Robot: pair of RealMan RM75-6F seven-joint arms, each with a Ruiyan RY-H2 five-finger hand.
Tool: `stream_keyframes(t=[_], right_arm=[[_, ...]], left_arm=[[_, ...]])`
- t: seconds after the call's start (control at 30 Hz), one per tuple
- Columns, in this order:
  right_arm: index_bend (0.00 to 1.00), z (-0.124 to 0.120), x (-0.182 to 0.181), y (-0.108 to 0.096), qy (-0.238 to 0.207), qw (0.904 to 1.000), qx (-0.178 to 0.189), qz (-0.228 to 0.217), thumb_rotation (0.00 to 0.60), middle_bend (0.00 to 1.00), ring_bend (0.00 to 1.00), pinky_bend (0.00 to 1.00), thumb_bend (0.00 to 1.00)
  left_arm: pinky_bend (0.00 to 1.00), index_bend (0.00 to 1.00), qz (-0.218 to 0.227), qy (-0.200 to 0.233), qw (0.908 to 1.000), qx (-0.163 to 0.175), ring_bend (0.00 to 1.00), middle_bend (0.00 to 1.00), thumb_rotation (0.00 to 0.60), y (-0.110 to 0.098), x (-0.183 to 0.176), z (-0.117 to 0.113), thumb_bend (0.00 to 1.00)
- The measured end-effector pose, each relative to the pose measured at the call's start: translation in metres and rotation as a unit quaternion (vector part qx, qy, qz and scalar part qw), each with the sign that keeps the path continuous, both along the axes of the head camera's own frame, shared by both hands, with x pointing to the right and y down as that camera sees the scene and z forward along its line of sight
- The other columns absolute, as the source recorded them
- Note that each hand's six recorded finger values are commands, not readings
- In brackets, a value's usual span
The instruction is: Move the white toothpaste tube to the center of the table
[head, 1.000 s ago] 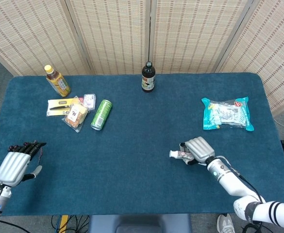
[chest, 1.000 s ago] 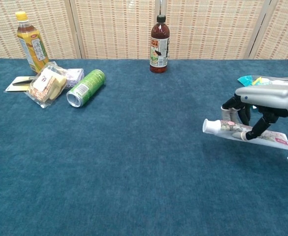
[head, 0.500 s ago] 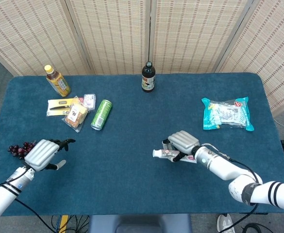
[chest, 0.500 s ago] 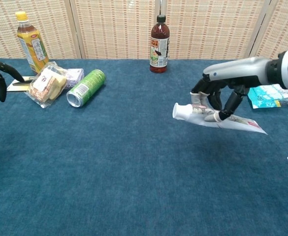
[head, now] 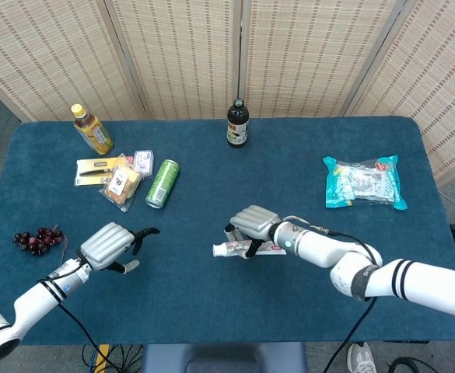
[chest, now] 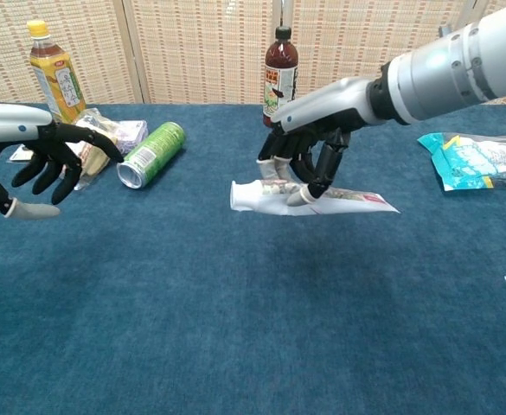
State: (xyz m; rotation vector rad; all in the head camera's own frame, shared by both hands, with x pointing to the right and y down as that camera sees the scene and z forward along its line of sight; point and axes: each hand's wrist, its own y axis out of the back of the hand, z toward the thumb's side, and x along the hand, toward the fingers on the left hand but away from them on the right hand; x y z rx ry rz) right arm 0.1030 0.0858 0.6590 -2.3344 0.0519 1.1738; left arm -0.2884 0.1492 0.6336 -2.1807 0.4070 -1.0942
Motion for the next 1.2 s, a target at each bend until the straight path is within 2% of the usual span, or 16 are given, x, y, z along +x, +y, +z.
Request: stream_keyframes(t=[0.4,1.2], right_arm=[[0.78,0.019,-0.034,0.002,0.005,0.9997,-0.014,-0.018,0.6,0.72,0.56,0.42,1.0],[0.79,0.03,-0.047,0.006,0.01,0.9996,-0.019,-0.021,0.6,0.73,0.57,0.43,1.0]], left_arm=[[0.63,0.14,0.046,0.048,0.9977,-0.008,0.58,0.58,0.6,0.009,0.042,0.005,0.29],[0.63,0.14,0.094,0.05,0.9941,-0.021,0.58,0.58,0.6,0.021,0.066,0.025,0.29]])
